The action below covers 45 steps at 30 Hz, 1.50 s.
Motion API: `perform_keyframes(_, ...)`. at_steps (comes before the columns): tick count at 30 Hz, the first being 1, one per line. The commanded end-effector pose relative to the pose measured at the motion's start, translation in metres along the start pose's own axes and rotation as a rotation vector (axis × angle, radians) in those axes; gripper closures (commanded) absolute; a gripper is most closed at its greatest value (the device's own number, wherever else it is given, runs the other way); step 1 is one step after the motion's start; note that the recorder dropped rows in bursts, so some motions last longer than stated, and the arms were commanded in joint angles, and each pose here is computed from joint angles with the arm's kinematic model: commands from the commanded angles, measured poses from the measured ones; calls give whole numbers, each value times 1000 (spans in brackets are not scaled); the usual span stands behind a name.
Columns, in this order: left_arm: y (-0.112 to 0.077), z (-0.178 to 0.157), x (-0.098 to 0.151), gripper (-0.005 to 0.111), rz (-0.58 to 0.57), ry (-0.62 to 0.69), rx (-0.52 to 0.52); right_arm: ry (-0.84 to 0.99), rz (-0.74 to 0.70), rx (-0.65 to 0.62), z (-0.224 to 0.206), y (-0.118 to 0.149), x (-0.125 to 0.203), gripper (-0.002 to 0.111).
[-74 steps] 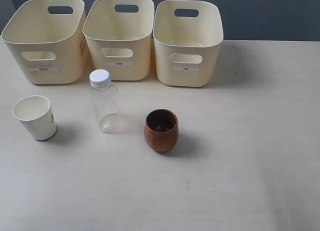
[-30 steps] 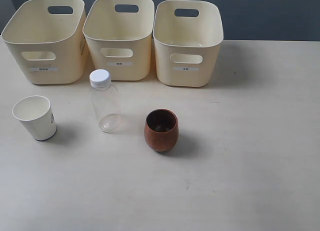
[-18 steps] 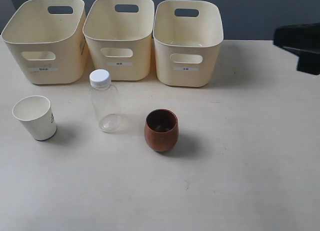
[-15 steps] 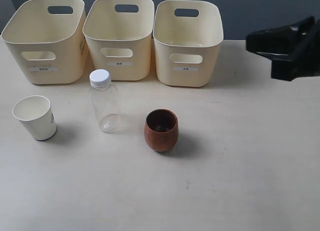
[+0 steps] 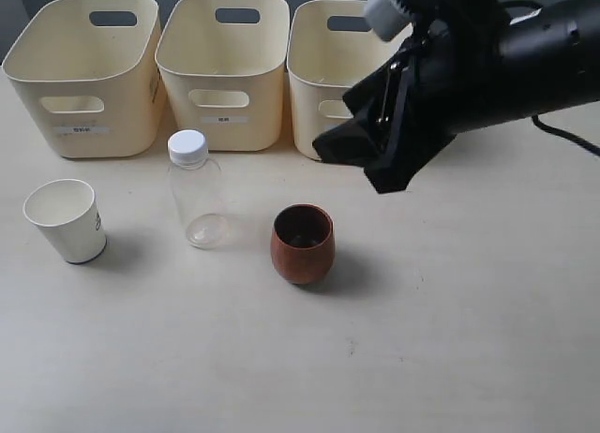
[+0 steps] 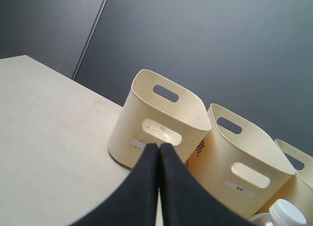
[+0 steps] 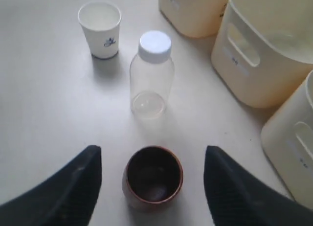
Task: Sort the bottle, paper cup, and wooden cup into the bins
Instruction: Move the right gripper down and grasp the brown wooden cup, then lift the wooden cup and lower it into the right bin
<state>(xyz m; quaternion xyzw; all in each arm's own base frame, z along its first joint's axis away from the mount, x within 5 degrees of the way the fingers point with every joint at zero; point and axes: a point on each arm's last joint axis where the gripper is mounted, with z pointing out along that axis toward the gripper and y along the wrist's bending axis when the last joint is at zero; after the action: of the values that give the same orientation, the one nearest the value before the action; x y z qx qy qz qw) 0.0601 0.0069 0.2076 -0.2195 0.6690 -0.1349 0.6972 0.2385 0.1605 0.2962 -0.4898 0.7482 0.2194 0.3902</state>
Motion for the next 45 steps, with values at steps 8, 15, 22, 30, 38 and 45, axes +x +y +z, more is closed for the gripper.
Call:
perform_keyframes(8, -1, -1, 1, 107, 32, 13, 22, 260, -62, -67, 78, -3, 41, 50)
perform_keyframes(15, -2, -1, 2, 107, 35, 22, 37, 353, -137, -164, 116, 20, 54, 50)
perform_keyframes(22, -2, -1, 2, 107, 35, 28, 37, 358, -171, -135, 120, 8, 32, 50)
perform_keyframes(30, -2, -1, 2, 107, 35, 27, 37, 455, -132, -172, 140, 6, 55, 50)
perform_keyframes(38, -2, -1, 2, 107, 35, 27, 37, 505, -117, -191, 150, 6, 67, 89)
perform_keyframes(45, -2, -1, 2, 107, 35, 27, 37, 479, -139, -165, 143, 5, 59, 109)
